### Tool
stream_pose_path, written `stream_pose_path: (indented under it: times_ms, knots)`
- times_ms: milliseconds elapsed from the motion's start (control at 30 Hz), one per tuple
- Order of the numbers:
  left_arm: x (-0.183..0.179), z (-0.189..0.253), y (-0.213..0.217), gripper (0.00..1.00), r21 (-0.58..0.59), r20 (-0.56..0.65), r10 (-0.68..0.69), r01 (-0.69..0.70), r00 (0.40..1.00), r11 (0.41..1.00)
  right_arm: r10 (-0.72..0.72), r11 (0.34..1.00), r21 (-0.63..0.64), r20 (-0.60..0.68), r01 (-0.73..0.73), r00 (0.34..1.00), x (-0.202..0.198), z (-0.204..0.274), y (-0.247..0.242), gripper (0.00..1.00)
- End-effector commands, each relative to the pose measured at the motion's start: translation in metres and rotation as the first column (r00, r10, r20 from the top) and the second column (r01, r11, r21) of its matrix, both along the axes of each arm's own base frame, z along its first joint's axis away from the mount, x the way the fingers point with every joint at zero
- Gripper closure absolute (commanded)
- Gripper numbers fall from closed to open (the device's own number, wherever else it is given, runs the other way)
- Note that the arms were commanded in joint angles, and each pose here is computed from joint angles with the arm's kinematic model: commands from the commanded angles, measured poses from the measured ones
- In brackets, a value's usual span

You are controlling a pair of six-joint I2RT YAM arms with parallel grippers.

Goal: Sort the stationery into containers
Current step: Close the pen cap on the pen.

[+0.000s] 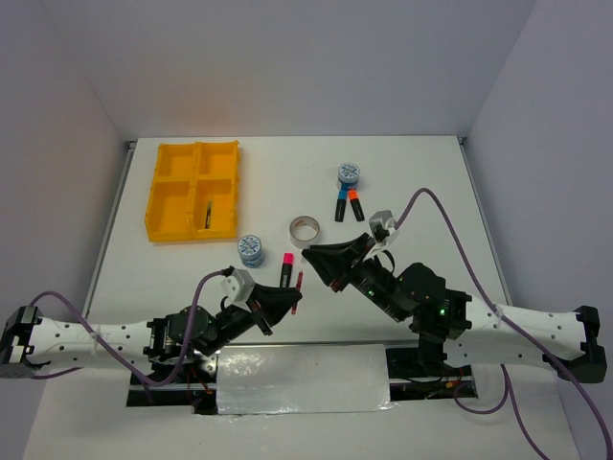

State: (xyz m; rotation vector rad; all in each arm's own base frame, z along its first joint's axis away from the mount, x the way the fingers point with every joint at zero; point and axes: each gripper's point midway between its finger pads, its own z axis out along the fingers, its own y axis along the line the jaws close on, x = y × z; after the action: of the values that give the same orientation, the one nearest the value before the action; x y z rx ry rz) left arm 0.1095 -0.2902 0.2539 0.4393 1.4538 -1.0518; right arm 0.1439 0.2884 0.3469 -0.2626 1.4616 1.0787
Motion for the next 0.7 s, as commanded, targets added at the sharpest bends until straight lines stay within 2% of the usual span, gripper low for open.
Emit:
stream_pose_path:
  times_ms: [0, 667]
  knots:
    - [0.002, 0.026, 0.002, 1.00, -0.092, -0.001, 0.012, -0.012, 1.000, 0.996, 0.000, 0.999, 0.048, 0.030, -0.001, 1.000, -0.001, 0.022, -0.005, 0.94]
    - [0.007, 0.031, 0.007, 1.00, -0.100, 0.000, 0.034, -0.034, 0.999, 0.994, 0.049, 0.999, 0.019, 0.010, -0.049, 0.999, -0.007, 0.001, 0.004, 0.94]
